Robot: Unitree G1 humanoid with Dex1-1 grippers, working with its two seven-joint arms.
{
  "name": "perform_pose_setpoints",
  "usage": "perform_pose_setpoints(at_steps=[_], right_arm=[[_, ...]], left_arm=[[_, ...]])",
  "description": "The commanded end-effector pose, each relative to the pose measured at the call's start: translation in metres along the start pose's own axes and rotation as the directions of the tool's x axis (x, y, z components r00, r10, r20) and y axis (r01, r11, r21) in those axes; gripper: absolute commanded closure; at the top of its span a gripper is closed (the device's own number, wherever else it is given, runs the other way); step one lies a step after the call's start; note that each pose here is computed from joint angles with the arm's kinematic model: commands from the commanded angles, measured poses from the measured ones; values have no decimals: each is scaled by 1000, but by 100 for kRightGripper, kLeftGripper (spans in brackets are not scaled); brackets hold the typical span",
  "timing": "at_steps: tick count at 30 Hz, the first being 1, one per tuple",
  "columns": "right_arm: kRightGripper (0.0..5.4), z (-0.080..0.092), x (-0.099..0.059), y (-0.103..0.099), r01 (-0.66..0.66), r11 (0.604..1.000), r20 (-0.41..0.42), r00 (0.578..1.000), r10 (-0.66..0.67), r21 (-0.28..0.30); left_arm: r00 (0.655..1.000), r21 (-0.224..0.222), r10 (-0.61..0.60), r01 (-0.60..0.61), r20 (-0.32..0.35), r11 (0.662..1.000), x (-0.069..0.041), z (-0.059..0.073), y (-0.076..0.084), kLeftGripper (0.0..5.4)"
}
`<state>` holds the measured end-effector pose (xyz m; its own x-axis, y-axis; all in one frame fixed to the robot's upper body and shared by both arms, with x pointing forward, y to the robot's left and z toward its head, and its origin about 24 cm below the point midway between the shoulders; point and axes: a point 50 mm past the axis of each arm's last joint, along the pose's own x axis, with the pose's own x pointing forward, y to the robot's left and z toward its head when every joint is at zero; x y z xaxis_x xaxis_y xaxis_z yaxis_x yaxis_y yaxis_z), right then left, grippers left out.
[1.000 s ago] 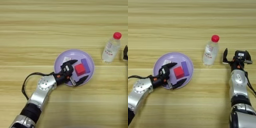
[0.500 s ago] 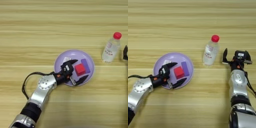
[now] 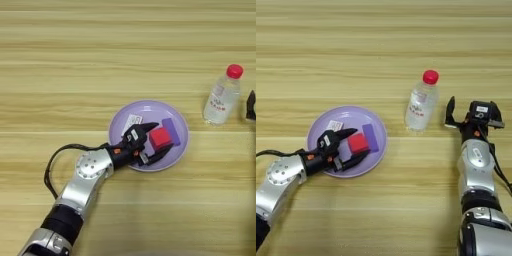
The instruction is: Move the objects on the table
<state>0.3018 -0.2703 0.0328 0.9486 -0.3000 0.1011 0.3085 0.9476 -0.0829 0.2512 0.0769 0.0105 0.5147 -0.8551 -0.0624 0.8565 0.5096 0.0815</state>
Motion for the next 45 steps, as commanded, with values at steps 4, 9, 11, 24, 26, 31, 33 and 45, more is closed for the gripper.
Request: perform_pose_setpoints(at_steps=[4, 9, 11, 24, 26, 31, 33, 45], right_arm=[[0, 4, 3, 1, 3, 1000, 17, 1000, -3, 13], [0, 4, 3, 1, 4, 1000, 14, 1000, -4, 12], [0, 3, 3, 1, 4, 1000, 13, 1000, -4, 12], [0, 3, 3, 3, 2, 1000, 9, 1000, -2, 13], [0, 2, 3, 3, 2, 1000, 8, 1000, -2, 14], [0, 2, 2, 3, 4, 1000, 9, 1000, -4, 14], [0, 3, 2, 3, 5, 1000, 10, 1000, -5, 14], [0, 9, 1, 4, 16, 1000, 51, 999, -16, 7]], left_arm=[[1000, -6, 5, -5, -20, 1000, 0, -2, 3, 277], [1000, -33, -10, 10, -5, 999, -1, 0, 3, 315], [1000, -34, -8, 8, -3, 999, -1, 1, 4, 315], [982, -47, 125, -119, 143, 992, -3, 32, 25, 315], [974, -49, 149, -143, 168, 989, -4, 38, 29, 315], [952, -36, 223, -221, 210, 975, -11, 53, 40, 315], [934, -31, 282, -283, 217, 959, -17, 57, 48, 315], [705, -48, 700, -700, 111, 712, -66, 42, 111, 315]])
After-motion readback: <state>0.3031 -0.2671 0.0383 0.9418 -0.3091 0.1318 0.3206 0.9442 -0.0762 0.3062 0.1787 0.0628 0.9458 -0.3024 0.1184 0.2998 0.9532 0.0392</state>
